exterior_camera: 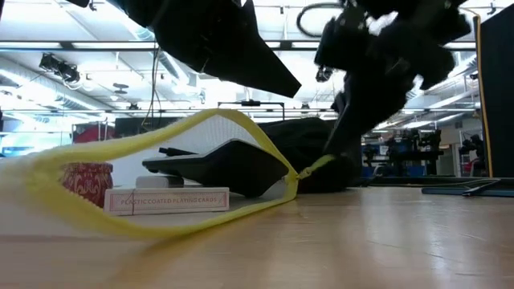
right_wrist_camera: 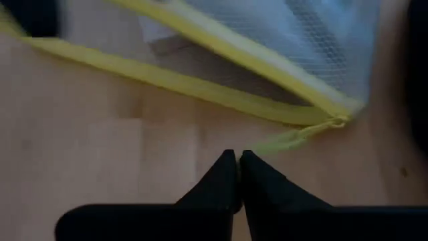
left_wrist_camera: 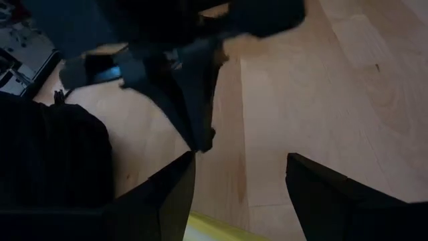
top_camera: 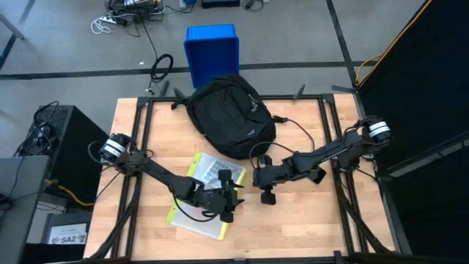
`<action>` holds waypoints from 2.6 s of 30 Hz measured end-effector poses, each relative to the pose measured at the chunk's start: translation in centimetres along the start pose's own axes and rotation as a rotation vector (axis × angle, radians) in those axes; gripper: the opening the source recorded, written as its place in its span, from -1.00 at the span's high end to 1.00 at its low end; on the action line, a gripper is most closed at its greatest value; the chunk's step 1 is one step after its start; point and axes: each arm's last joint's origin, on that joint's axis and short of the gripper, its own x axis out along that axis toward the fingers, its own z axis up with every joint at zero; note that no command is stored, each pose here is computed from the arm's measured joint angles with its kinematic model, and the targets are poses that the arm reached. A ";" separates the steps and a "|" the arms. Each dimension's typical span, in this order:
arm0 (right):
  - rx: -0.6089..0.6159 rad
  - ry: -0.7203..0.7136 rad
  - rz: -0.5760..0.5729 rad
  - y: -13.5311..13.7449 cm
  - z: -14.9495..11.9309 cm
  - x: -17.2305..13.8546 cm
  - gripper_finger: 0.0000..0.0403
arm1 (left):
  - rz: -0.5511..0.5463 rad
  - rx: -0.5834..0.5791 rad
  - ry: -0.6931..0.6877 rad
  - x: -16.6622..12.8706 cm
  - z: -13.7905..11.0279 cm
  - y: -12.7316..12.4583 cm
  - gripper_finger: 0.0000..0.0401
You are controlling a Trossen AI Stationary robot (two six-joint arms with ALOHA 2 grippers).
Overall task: Unpack backpack
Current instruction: Close the yellow zip bag
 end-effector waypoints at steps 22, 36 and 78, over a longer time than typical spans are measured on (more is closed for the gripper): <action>0.055 0.074 -0.088 -1.6 -1.4 1.3 0.68 | 0.016 -0.006 0.012 0.6 -0.2 0.5 -0.01; 0.136 0.195 -0.156 -4.2 -3.4 5.8 0.31 | 0.017 -0.014 0.029 0.6 -0.4 0.5 -0.01; 0.083 -0.035 -0.123 -2.8 -0.4 2.3 0.70 | 0.019 -0.021 0.028 0.6 -0.4 0.6 -0.01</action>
